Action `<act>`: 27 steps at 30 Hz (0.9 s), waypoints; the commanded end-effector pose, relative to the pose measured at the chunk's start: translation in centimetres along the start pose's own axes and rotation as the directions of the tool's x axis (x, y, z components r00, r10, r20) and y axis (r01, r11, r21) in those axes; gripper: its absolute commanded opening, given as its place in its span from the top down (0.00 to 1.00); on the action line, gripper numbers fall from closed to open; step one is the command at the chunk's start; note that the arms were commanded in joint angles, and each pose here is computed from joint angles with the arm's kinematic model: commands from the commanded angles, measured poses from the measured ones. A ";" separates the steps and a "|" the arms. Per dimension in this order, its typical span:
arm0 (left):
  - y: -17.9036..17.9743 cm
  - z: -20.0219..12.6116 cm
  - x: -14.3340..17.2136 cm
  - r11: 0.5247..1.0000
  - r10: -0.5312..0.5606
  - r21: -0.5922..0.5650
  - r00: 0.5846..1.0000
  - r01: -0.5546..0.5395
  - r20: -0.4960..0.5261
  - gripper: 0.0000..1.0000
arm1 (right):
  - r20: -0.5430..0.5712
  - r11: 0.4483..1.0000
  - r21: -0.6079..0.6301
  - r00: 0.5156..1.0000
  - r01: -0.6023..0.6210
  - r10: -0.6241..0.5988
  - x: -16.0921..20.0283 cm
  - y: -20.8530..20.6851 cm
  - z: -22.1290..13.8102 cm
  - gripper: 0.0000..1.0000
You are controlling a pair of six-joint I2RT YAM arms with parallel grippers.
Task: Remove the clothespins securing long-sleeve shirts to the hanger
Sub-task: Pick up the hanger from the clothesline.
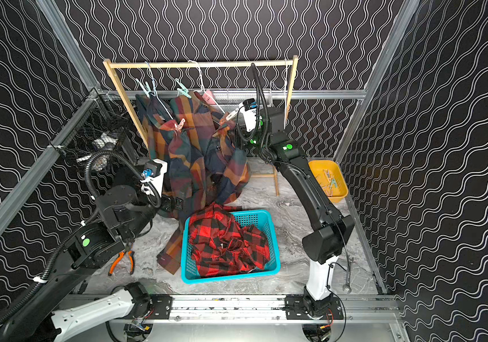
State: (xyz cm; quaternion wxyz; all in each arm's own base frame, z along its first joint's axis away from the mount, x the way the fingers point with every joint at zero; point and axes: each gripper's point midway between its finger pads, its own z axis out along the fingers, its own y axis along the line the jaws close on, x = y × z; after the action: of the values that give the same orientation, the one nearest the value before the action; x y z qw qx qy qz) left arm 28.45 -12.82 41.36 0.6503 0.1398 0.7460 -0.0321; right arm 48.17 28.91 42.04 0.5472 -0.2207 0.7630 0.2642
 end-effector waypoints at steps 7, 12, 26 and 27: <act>1.2 2.8 -0.2 0.997 -0.075 0.037 0.997 0.074 0.004 0.01 | 0.055 0.999 -0.040 0.998 0.026 -0.024 -1.0 0.2 1.6 0.72; 1.9 3.8 0.3 0.994 -0.104 0.034 0.994 0.105 -0.012 0.01 | 0.123 1.000 -0.002 0.992 0.022 -0.022 -2.8 0.0 0.1 1.00; 2.3 5.5 0.1 0.977 -0.191 0.089 0.981 0.192 -0.020 0.01 | 0.245 0.999 0.041 0.969 0.032 -0.042 -6.7 1.3 -6.4 1.00; 2.2 5.6 0.0 0.976 -0.194 0.097 0.981 0.195 -0.018 0.01 | 0.247 0.999 0.044 0.968 0.032 -0.042 -6.6 1.3 -6.8 1.00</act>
State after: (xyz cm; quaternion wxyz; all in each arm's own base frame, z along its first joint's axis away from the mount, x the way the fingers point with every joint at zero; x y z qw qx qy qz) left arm 34.15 -11.33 39.10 0.6144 0.0980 0.7760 -0.1042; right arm 45.06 26.52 47.39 0.6078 -0.2011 0.7222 0.2619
